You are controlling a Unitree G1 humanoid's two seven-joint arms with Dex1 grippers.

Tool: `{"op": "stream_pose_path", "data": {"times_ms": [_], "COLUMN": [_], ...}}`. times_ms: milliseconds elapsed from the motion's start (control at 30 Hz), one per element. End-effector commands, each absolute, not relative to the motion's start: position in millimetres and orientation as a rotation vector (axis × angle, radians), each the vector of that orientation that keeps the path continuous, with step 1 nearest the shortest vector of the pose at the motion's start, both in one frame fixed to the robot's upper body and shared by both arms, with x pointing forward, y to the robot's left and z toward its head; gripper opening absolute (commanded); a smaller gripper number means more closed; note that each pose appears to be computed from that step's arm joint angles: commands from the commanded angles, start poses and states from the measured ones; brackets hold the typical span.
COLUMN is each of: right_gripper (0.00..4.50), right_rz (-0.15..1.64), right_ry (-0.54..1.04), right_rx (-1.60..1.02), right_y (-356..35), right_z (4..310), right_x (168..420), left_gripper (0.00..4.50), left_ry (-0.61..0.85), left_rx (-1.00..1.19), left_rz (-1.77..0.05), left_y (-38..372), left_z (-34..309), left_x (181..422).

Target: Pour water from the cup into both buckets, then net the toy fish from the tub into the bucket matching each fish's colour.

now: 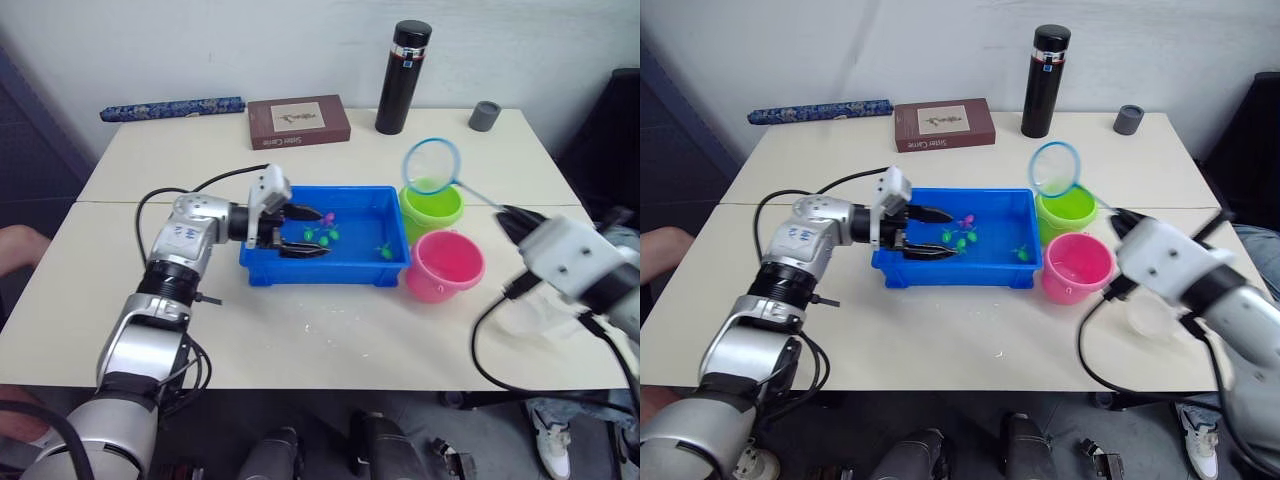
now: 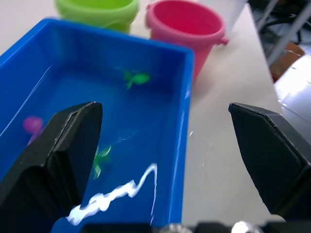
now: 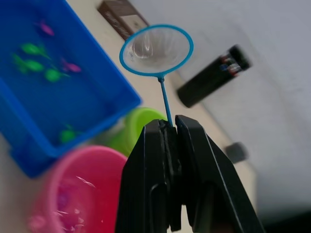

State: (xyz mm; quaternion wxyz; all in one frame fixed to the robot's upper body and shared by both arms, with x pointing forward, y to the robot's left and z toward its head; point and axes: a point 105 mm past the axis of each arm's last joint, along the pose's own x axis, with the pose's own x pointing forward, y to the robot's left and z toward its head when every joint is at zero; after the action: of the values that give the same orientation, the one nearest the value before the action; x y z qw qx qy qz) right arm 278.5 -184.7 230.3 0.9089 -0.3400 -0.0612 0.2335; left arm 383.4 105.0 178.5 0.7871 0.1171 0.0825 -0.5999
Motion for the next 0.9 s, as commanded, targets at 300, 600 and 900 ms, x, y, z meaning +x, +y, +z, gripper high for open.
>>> {"op": "stream_pose_path", "data": {"times_ms": [300, 600, 900], "right_gripper": [0.00, 0.00, 0.00], "right_rz": [0.742, 0.720, 0.676], "right_ry": [0.270, 0.370, 0.396], "right_rx": [-0.146, -0.095, -0.087], "right_y": [-126.6, -127.6, -132.4], "right_z": [179.9, 165.8, 157.7], "right_x": [311.8, 338.3, 360.2], "left_gripper": [4.48, 4.48, 4.48], "left_ry": [0.159, 0.156, 0.149], "left_rx": [0.256, 0.241, 0.240], "left_rz": [-1.101, -1.036, -1.010], "left_y": [150.6, 157.1, 157.5], "left_z": [185.8, 186.1, 185.8], "left_x": [363.3, 351.7, 348.7]}}
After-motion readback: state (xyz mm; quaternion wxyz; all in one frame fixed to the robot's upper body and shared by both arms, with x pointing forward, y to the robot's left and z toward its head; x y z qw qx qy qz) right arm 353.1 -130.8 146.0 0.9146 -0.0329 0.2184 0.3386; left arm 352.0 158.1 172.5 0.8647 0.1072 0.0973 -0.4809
